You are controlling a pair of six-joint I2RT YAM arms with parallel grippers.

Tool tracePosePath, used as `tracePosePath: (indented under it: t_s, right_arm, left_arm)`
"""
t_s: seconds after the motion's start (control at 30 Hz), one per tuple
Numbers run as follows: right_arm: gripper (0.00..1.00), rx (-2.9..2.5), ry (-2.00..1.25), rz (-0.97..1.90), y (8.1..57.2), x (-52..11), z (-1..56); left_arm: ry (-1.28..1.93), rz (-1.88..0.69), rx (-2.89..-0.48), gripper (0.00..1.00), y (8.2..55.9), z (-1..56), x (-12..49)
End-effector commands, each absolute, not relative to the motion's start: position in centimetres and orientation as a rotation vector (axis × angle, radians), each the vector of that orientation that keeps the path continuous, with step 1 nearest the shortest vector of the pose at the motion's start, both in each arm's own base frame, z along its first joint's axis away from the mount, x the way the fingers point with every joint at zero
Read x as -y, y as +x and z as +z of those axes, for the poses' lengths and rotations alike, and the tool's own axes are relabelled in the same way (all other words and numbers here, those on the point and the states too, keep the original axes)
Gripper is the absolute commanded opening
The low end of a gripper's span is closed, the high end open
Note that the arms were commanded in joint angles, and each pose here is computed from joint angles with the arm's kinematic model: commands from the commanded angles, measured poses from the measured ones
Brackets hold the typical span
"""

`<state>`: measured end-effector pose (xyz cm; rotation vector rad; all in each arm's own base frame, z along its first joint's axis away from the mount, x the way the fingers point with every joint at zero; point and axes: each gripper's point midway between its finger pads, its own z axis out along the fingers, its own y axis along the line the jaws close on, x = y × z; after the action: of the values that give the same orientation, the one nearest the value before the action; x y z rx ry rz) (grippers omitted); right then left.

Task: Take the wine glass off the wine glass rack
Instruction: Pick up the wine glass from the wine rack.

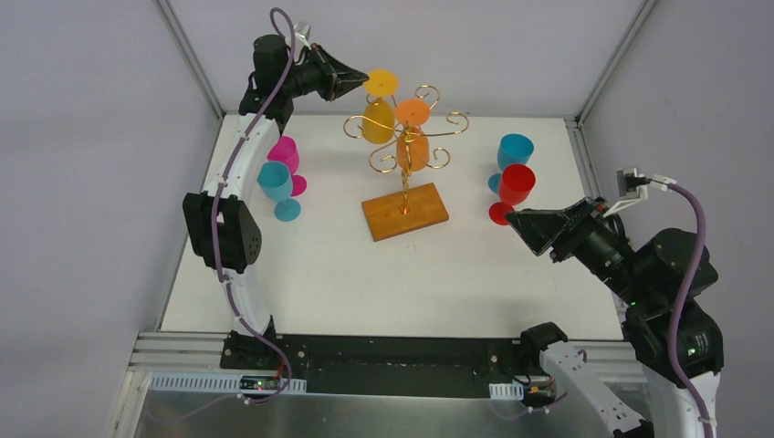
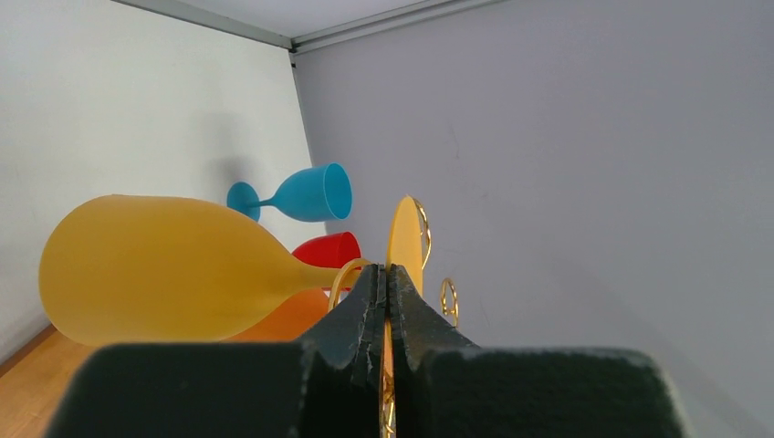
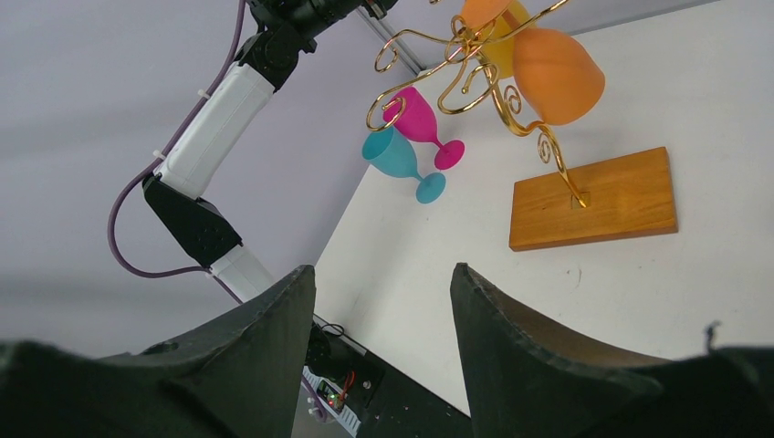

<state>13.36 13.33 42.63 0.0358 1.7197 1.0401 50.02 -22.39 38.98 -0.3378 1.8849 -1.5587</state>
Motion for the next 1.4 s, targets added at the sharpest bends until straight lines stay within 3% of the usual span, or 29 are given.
tracePosePath:
  t_s: [0.0,0.67,1.37]
  right_arm:
    - [0.59,-1.675,0.010,1.040,13.3,-13.4,43.7]
    - [0.59,-1.674,0.021,1.062,13.0,-13.4,43.9]
    - [0.59,-1.692,0.068,1.121,13.0,-13.8,45.0]
  left_arm:
    - [-0.192,-1.596,-1.787,0.00,48.9,43.0,23.3]
    - [-0.027,-1.589,-1.855,0.00,43.8,42.2,24.6]
    - [-0.104,-1.454,-1.822,0.00,41.7,42.9,18.5]
